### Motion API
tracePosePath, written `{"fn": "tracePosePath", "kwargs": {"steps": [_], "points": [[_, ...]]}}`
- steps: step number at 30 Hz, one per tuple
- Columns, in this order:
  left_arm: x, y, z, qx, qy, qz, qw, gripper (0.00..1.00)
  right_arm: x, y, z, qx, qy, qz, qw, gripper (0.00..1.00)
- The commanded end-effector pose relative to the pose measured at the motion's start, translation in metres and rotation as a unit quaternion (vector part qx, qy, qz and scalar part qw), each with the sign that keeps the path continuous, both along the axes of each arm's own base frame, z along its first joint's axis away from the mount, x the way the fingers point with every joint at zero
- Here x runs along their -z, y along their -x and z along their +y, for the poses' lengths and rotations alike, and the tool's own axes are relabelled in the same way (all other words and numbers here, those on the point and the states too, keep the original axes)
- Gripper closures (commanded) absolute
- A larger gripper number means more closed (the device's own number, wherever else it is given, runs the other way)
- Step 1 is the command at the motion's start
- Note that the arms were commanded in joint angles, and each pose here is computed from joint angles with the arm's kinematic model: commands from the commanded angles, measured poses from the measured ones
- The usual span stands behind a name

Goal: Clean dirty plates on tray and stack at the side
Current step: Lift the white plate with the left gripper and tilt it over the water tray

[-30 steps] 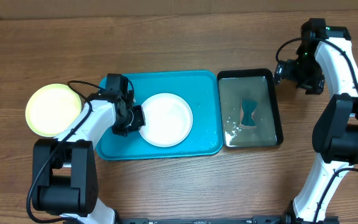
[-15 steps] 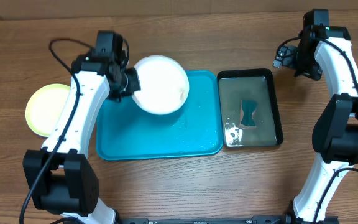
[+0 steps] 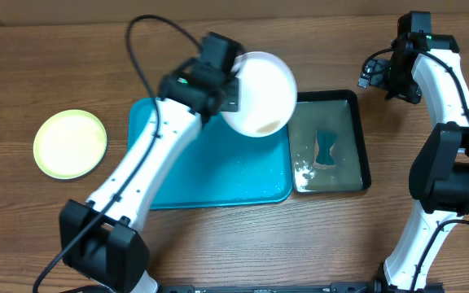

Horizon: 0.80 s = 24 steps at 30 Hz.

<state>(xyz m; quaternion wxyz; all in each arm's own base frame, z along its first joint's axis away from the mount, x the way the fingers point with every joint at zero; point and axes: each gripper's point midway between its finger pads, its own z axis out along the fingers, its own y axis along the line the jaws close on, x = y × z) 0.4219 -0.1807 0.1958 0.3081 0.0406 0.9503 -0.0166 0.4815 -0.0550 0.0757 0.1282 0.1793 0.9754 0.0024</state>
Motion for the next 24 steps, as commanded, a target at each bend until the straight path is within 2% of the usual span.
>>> {"fn": "tracePosePath", "kwargs": {"steps": [1, 6, 13, 20, 24], "points": [[-0.019, -0.003, -0.022, 0.005, -0.016, -0.048, 0.999, 0.96, -0.019, -0.006, -0.001, 0.002, 0.007, -0.025, 1.0, 0.0], [-0.03, 0.005, -0.058, 0.034, -0.019, -0.085, 0.996, 0.96, -0.019, -0.006, -0.001, 0.002, 0.007, -0.025, 1.0, 0.0], [-0.05, 0.012, -0.077, 0.071, -0.105, -0.151, 0.98, 0.96, -0.019, -0.006, -0.001, 0.002, 0.007, -0.025, 1.0, 0.0], [-0.088, 0.026, -0.093, 0.092, -0.246, -0.24, 0.935, 0.96, -0.019, -0.006, -0.001, 0.002, 0.007, -0.025, 1.0, 0.0], [-0.109, 0.039, -0.104, 0.094, -0.299, -0.278, 0.908, 0.96, -0.019, -0.006, -0.001, 0.002, 0.007, -0.025, 1.0, 0.0]]}}
